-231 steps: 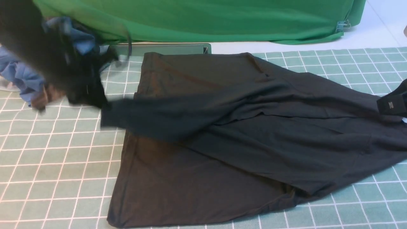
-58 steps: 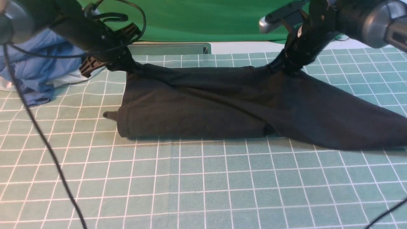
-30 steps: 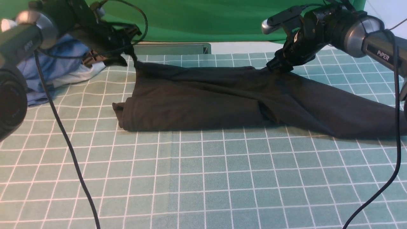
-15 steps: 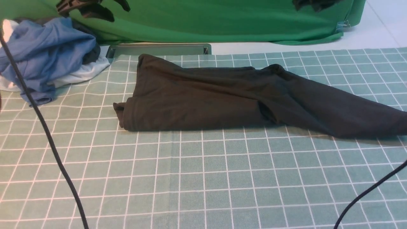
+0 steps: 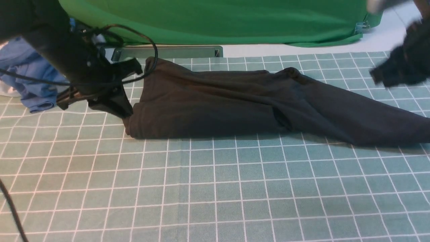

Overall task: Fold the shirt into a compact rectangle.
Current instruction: 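Pull the folded dark garment lengthwise by its ends to straighten it flat on the table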

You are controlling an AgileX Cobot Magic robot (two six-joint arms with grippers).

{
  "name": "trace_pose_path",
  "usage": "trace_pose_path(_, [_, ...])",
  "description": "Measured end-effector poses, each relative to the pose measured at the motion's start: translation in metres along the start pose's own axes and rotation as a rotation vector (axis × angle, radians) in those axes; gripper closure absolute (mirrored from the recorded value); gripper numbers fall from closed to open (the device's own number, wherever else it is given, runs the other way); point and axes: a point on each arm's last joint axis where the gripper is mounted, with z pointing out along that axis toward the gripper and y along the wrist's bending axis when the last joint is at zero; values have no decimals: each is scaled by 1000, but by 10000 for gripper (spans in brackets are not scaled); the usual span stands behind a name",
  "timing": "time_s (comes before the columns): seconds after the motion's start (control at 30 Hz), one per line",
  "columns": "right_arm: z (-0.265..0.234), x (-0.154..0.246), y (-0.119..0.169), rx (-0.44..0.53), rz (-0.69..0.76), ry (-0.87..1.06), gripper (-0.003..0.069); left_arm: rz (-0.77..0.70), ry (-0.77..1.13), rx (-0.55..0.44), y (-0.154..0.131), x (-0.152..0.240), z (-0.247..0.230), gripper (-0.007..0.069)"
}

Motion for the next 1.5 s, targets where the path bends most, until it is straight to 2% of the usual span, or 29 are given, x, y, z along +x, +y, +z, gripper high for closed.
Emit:
trace_pose_path(0.1, [7,23,1,-4,19,30,634,33,-8,-54,3,-5,23,424])
trace_pose_path(0.23, [13,28,1,-4,20,42,634,50,-30,-50,2,-11,46,285])
trace_pose_path(0.33, [14,27,2,-6,21,28,634,80,-16,-44,0,-11,58,223])
trace_pose_path(0.43, [17,26,2,-5,20,30,634,85,10,-47,-2,-10,71,202])
trace_pose_path(0.5, [21,26,2,-5,20,43,634,86,24,-50,-2,-9,78,212])
trace_pose_path(0.57, [27,25,2,-5,19,60,634,90,35,-50,-4,-7,82,265])
trace_pose_path(0.6, [28,25,2,-5,19,66,634,92,39,-51,-4,-7,82,311])
trace_pose_path(0.7, [37,27,2,-3,16,110,634,169,76,-58,-5,-6,77,513])
trace_pose_path(0.73, [37,28,2,-1,14,123,634,191,86,-60,-5,-6,74,533])
trace_pose_path(0.87, [38,34,-4,22,17,193,634,235,159,-59,-2,-2,52,554])
trace_pose_path(1.0, [37,40,-23,56,77,245,633,226,212,-82,12,7,33,554])
trace_pose_path(1.27, [45,39,-47,69,185,224,617,235,318,-153,30,33,53,554])
trace_pose_path(1.37, [61,38,-49,60,198,243,571,238,303,-155,30,32,53,554])
trace_pose_path(1.5, [97,37,-62,68,245,263,440,243,300,-161,31,32,53,554])
